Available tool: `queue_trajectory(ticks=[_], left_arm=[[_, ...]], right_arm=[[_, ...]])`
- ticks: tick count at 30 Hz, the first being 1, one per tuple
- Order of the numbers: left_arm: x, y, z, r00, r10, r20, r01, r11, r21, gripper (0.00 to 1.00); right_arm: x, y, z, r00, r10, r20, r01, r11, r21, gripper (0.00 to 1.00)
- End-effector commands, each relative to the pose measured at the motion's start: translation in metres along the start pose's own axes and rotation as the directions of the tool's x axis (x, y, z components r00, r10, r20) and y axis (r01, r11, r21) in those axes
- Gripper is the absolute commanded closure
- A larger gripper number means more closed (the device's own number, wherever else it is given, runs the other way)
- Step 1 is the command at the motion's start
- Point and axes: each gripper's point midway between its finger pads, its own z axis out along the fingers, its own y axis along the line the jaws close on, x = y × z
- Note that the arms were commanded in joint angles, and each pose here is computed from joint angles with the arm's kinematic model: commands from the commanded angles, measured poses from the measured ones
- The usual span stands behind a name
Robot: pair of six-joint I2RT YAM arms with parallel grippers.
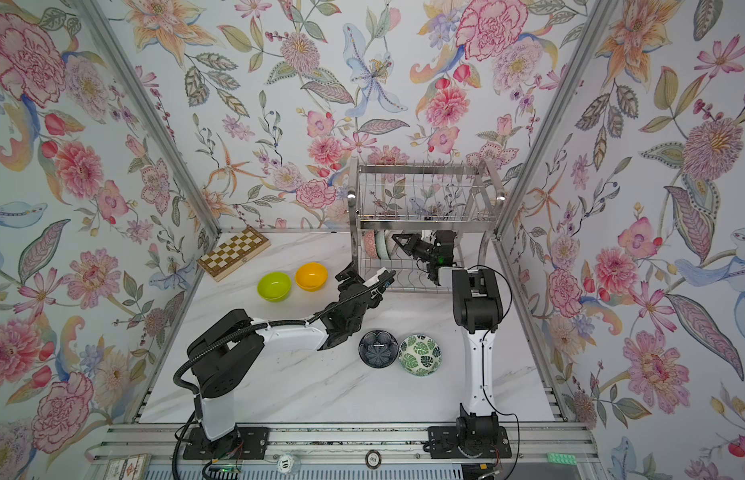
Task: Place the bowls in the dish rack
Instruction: 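Set the striped bowl upright beside the pale green bowl with right gripper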
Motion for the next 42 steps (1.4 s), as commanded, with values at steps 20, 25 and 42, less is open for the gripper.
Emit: queue_trajectory(ticks=[20,25,42], left_arm=[[-0.0068,-0.0009,-0.0028,1.000,0.003,0.006,-0.003,1.000,-0.013,0.01],[-0.0065,-0.0004,-0.0029,1.000,0.004,0.005,-0.004,1.000,-0.015,0.01],[-0.0086,0.0011,-0.0040,1.000,0.003,0.008,-0.003,1.000,-0.020,0.01]], right_arm=[[-0.0022,-0.0202,0.0028,0.998,-0.038,-0.048,0.045,0.985,0.164,0.91],[-0.0041,-0.0187,0.0033,0.998,-0.045,-0.054,0.054,0.984,0.170,0.88],[-0.0099,-0.0147,0.0045,0.997,-0.050,-0.059,0.059,0.983,0.172,0.91]])
